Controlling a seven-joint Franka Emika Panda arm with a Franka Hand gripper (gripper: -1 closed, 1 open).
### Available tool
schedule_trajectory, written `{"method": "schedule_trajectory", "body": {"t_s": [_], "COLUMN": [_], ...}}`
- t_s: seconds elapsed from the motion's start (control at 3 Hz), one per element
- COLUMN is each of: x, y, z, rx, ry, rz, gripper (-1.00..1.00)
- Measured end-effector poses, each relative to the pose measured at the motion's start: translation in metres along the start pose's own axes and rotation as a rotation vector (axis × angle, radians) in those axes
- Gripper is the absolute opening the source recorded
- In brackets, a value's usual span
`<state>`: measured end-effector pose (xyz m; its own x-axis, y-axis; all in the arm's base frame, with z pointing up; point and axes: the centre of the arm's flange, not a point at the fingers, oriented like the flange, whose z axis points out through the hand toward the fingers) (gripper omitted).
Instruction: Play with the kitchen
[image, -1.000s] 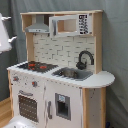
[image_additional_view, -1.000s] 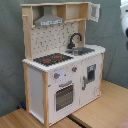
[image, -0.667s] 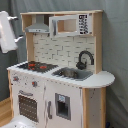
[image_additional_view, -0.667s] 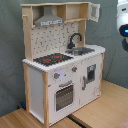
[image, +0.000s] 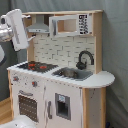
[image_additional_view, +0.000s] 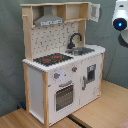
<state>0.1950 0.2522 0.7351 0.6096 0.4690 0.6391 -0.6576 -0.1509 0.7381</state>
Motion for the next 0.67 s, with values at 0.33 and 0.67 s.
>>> {"method": "schedule_trajectory", "body": {"t_s": [0.33, 0.67], "x": [-0.015, -0.03], "y": [0.0, -0.015], "z": [0.033, 0.052], "rx": [0.013, 0.035], "ry": [-0.067, -0.103], "rz": [0.079, 0.136], "gripper": [1.0, 1.0]}}
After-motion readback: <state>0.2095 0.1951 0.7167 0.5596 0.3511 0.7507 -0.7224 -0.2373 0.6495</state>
